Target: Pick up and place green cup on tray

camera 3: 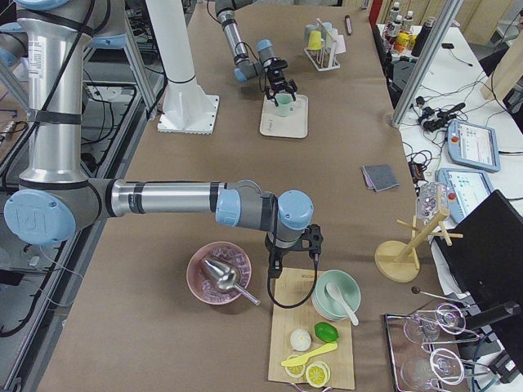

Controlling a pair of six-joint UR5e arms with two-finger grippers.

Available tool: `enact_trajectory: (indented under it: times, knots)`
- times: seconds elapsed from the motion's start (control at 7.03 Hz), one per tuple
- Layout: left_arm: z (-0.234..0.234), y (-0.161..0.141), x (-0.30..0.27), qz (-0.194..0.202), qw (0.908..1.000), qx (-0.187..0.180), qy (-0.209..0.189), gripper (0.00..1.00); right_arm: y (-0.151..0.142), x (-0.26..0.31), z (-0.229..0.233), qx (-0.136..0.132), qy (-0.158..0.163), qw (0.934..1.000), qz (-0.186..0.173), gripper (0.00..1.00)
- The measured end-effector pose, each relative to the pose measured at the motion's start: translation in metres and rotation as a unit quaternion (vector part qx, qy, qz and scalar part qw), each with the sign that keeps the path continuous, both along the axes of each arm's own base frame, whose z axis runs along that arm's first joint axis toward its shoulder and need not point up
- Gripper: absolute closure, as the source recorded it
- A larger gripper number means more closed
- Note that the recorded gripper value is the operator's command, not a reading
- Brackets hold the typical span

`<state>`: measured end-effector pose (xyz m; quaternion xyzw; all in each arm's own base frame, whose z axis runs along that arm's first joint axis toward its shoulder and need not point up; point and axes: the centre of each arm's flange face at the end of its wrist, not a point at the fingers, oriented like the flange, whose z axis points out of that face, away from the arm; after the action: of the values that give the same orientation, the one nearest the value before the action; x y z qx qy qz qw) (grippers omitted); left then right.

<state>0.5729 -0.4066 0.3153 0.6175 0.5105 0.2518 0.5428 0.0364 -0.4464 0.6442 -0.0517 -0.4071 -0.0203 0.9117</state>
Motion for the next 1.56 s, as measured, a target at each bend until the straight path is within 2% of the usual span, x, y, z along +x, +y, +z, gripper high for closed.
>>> enact_trajectory:
  times: [0.28,0.43,0.71,0.85,1.0,1.14,1.28,1.56]
  knots:
    - [-0.028,0.004,-0.013,-0.001,1.0,-0.002,-0.006,0.02,0.0,-0.001,-0.002,0.001,-0.004,1.0,0.001,0.0]
    - [-0.047,0.001,-0.02,-0.005,0.9995,-0.013,-0.029,0.02,0.0,-0.001,-0.001,0.0,-0.005,1.0,0.001,0.0]
    - [-0.074,-0.027,-0.041,-0.031,0.9928,-0.05,-0.105,0.02,0.0,-0.001,-0.003,0.001,-0.009,1.0,0.001,0.0]
    - [-0.084,-0.048,-0.057,-0.052,0.9835,-0.078,-0.154,0.02,0.0,-0.002,-0.004,0.001,-0.012,0.9999,0.001,0.0]
    - [-0.088,-0.07,-0.076,-0.082,0.9676,-0.113,-0.21,0.02,0.0,-0.002,-0.004,0.001,-0.014,0.9999,0.002,0.0]
    - [-0.086,-0.09,-0.095,-0.118,0.946,-0.146,-0.265,0.02,-0.001,-0.002,-0.005,0.002,-0.014,0.9999,0.002,0.0]
    - [-0.08,-0.107,-0.112,-0.153,0.9199,-0.172,-0.317,0.02,-0.001,-0.002,-0.005,0.003,-0.014,0.9999,0.001,0.0]
    - [-0.072,-0.137,-0.153,-0.232,0.8584,-0.203,-0.41,0.02,-0.002,-0.002,-0.006,0.004,-0.013,0.9999,0.001,0.0]
